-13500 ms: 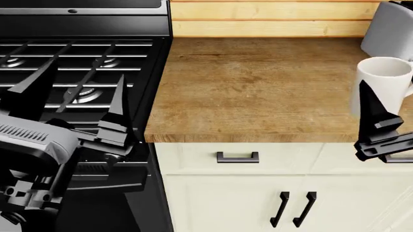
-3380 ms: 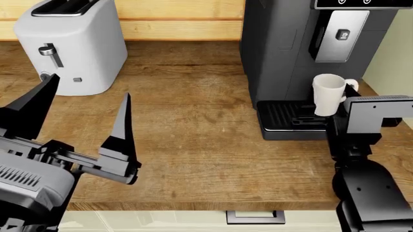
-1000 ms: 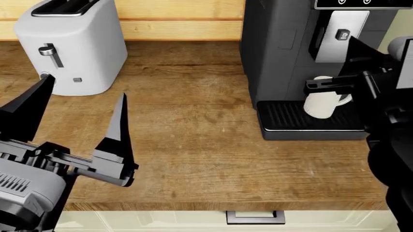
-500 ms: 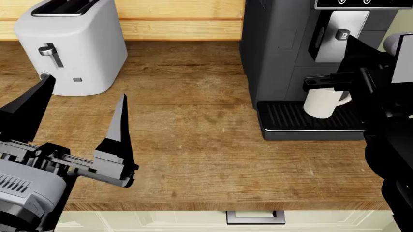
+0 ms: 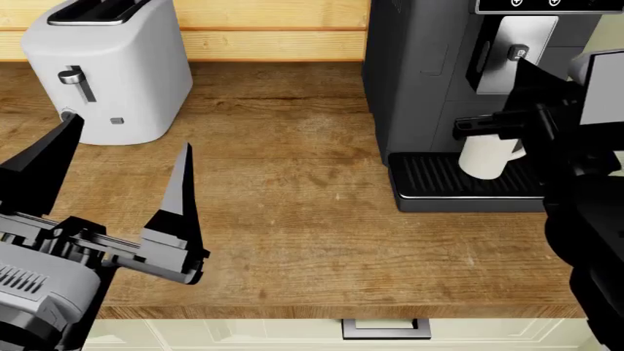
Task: Pick the mug from the cabinet, place it under the coffee machine dispenser, and press the start button.
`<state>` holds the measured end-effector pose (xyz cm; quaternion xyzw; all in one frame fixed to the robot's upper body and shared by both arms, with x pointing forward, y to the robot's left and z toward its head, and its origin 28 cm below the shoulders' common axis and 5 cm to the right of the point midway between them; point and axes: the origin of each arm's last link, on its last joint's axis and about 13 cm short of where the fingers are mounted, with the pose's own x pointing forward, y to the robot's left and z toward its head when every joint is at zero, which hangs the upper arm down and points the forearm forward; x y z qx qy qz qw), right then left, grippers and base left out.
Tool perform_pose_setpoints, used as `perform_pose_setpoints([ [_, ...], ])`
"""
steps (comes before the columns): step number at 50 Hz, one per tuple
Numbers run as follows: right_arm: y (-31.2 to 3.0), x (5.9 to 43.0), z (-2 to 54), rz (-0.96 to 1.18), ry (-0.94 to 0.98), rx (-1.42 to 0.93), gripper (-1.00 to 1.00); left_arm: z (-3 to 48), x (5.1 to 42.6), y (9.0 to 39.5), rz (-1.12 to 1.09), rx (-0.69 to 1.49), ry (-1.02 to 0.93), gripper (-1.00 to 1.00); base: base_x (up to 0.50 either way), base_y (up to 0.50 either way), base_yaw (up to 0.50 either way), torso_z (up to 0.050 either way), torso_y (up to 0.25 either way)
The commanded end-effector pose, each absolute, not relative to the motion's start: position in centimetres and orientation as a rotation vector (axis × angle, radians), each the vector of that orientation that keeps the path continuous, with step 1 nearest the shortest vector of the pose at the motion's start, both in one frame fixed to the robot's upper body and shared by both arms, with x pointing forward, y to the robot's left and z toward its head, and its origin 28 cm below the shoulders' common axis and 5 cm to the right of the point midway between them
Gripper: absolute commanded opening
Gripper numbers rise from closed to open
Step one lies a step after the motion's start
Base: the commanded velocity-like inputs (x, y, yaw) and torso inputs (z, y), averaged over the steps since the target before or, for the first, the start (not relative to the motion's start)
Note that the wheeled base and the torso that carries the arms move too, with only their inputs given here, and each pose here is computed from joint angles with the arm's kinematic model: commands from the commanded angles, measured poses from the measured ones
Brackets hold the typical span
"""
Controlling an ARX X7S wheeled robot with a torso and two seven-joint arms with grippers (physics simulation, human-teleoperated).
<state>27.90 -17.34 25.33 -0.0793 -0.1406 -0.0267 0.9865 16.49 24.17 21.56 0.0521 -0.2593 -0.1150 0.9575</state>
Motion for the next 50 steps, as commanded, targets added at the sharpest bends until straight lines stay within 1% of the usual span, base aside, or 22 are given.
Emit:
perform_pose_setpoints([
  [1, -17.23, 28.14, 25.42, -0.057, -0.283, -0.159, -1.00, 21.57, 16.48, 24.20, -0.233, 0.106, -0.526, 1.00, 0.00, 0.00, 0.00, 0.000, 0.000],
  [27, -17.29, 29.00, 25.48, -0.073, -0.275, -0.169, -1.00, 21.47, 16.49, 24.19, -0.233, 0.105, -0.524, 1.00, 0.00, 0.00, 0.00, 0.000, -0.001],
  [50, -17.39, 28.64, 25.78, -0.072, -0.283, -0.171, -1.00, 21.52, 16.46, 24.21, -0.232, 0.106, -0.525, 1.00, 0.01, 0.00, 0.00, 0.001, -0.004],
])
